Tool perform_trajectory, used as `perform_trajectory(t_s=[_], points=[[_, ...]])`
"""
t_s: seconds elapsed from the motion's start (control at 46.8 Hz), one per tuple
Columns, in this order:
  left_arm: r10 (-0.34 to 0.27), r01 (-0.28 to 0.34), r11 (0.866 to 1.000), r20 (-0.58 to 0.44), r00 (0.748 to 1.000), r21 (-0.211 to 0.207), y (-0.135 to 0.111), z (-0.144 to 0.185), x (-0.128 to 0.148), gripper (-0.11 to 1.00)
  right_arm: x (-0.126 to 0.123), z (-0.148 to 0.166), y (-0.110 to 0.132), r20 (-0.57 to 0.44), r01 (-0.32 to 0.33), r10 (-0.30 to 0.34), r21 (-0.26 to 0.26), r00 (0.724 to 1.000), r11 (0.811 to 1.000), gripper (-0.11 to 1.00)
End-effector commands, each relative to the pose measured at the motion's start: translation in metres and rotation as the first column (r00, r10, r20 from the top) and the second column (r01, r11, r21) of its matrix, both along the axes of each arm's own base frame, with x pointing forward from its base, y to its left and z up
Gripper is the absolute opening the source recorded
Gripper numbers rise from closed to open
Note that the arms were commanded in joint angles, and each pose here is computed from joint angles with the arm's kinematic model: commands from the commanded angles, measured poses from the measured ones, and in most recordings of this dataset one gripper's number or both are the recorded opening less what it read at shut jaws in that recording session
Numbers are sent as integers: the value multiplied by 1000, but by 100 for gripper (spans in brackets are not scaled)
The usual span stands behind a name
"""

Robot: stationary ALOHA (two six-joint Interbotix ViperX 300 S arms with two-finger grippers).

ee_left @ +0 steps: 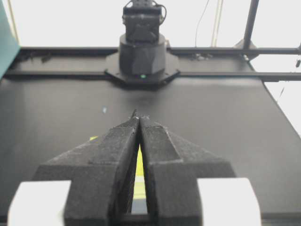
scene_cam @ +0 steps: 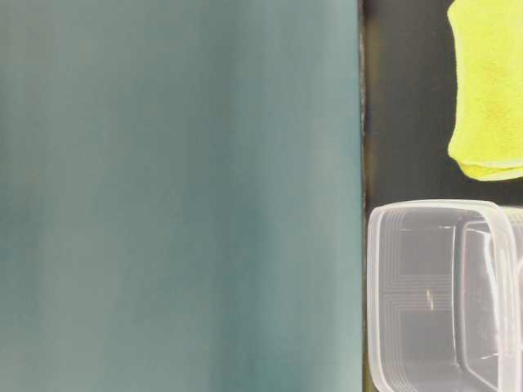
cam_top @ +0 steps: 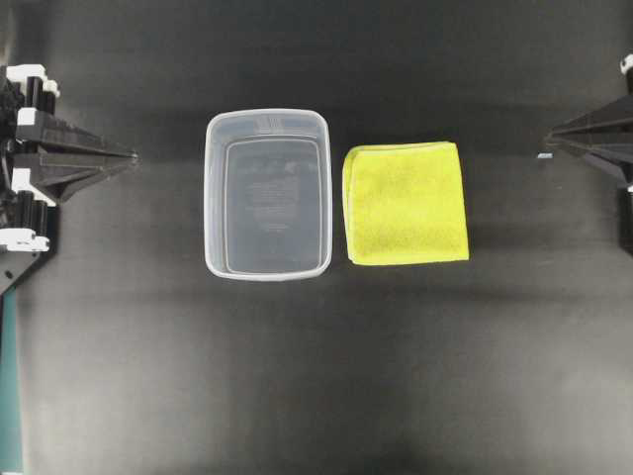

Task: Place the yellow towel into the container with the left arm.
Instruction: 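Move the left gripper over the container toward the yellow towel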

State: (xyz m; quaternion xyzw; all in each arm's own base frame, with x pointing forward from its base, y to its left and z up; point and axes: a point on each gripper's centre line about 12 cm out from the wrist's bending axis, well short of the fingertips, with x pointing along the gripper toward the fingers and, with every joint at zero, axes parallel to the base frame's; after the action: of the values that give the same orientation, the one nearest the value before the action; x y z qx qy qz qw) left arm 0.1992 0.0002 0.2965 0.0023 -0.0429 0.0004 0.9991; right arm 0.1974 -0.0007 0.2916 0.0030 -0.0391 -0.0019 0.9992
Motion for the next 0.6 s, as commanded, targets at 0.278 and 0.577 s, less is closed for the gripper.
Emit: perform_trajectory(t_s=[0.278, 0.577], points=[[21, -18, 1000, -156, 988, 21, 6, 33, 64, 0, 3, 1, -2, -24, 9, -8, 32, 1000, 999, 1], [35, -19, 999, -485, 874, 36, 9, 32, 128, 0, -3, -11, -9, -145, 47, -42, 32, 989, 998, 9]])
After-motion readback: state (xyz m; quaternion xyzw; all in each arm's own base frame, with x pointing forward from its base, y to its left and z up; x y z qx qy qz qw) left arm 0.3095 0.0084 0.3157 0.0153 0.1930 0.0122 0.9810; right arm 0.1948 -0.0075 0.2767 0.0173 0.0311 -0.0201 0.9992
